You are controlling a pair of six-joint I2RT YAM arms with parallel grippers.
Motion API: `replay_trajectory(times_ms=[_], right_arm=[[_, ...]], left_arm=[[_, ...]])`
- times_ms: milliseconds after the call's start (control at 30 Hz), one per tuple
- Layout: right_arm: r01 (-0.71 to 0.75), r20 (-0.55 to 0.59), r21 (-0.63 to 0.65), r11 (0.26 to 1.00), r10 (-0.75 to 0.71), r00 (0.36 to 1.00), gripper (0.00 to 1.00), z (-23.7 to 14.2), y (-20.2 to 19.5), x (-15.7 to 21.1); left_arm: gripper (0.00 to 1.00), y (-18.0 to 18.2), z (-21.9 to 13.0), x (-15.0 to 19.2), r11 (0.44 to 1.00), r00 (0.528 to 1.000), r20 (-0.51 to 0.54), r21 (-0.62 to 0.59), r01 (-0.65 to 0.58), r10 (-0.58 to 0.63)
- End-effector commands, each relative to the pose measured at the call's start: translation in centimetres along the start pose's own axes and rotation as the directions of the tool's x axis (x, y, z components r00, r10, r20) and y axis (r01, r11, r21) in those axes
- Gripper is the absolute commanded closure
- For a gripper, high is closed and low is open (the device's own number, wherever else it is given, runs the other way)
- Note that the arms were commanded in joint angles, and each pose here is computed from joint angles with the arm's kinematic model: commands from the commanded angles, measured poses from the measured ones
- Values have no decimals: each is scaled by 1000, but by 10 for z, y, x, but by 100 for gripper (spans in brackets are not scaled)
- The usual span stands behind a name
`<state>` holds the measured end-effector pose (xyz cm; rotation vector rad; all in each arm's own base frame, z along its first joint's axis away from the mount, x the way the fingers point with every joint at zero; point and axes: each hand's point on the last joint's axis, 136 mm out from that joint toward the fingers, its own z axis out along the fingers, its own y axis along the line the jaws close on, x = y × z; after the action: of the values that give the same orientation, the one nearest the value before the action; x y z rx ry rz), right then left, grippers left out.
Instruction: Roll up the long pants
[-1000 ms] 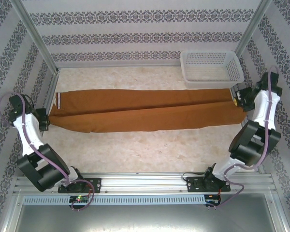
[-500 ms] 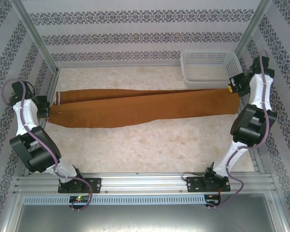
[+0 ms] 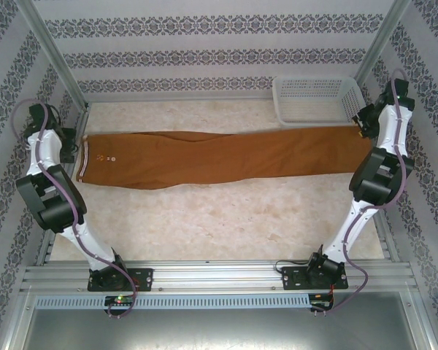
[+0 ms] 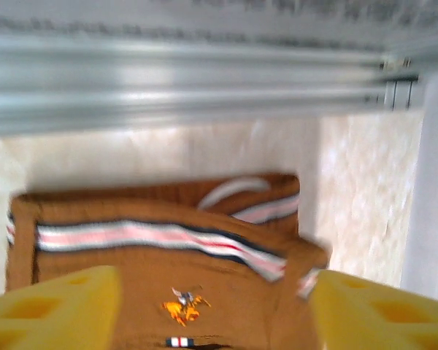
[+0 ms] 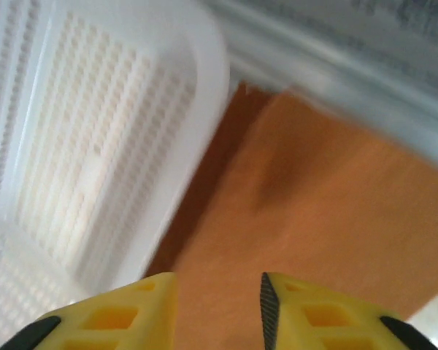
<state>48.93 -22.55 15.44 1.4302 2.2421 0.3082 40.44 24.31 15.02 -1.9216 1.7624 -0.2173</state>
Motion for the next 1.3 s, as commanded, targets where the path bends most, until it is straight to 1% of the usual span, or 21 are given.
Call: replay_trajectory(times_ms=[0,33,67,100,133,167,200,233,267,300,333,367,433,567,667,733,900,1033,1167,1267], right_arm=[[84,98,24,996,-86,991,57,-4,5,-28],[102,114,37,994,-106,988,56,-9,6,-29],[126,134,40,991,-130,982,51,-15,10,-30],[141,152,48,989,-146,978,30,-21,11,-32],[164,169,52,985,-170,971,21,-28,15,-33],[181,184,54,982,-188,965,20,-37,17,-34],[190,185,52,980,-196,963,20,-42,19,-32],[199,173,33,979,-202,964,24,-46,21,-27],[208,157,1,978,-206,966,32,-51,25,-19],[215,143,-24,976,-209,967,51,-52,28,-11],[224,121,-32,974,-218,968,86,-51,28,0],[244,103,-27,969,-240,965,100,-49,28,11],[289,53,-13,957,-288,956,100,-38,24,35],[348,-66,-21,937,-349,935,100,-11,20,81],[405,-127,-11,914,-403,906,100,7,19,108],[435,-154,-7,901,-430,889,100,17,18,122],[466,-202,0,885,-456,867,100,37,11,140],[477,-229,12,879,-462,857,100,46,4,145],[493,-250,43,869,-468,847,100,52,-4,148],[506,-276,66,860,-472,837,100,57,-10,154]], left_arm=[[0,-4,-11,-25,1000,994,109,-9,4,-3],[0,-4,-13,-24,1000,995,104,-7,1,0],[1,-3,-16,-23,1000,995,102,-8,0,1],[6,-2,-18,-23,1000,995,101,-6,-3,4],[14,-1,-22,-21,1000,995,99,-3,-6,6],[24,1,-25,-19,1000,995,95,2,-6,6],[37,3,-27,-16,1000,996,87,6,-6,6],[62,6,-29,-12,1000,997,74,13,-7,6],[89,10,-30,-6,1000,998,58,19,-11,10],[100,11,-31,1,999,999,43,34,-16,15],[100,14,-31,9,998,999,25,55,-22,21],[100,16,-29,19,997,1000,6,72,-28,28],[100,24,-24,40,996,999,-18,76,-40,41],[100,36,0,85,993,989,-91,31,-112,114],[100,37,20,107,984,977,-120,-3,-176,174],[100,39,32,116,981,972,-140,-31,-193,187],[100,51,57,121,963,962,-157,-121,-241,221],[100,73,71,121,928,951,-192,-241,-285,243],[100,100,71,121,880,948,-219,-370,-298,230],[100,110,64,114,852,946,-206,-417,-315,249]])
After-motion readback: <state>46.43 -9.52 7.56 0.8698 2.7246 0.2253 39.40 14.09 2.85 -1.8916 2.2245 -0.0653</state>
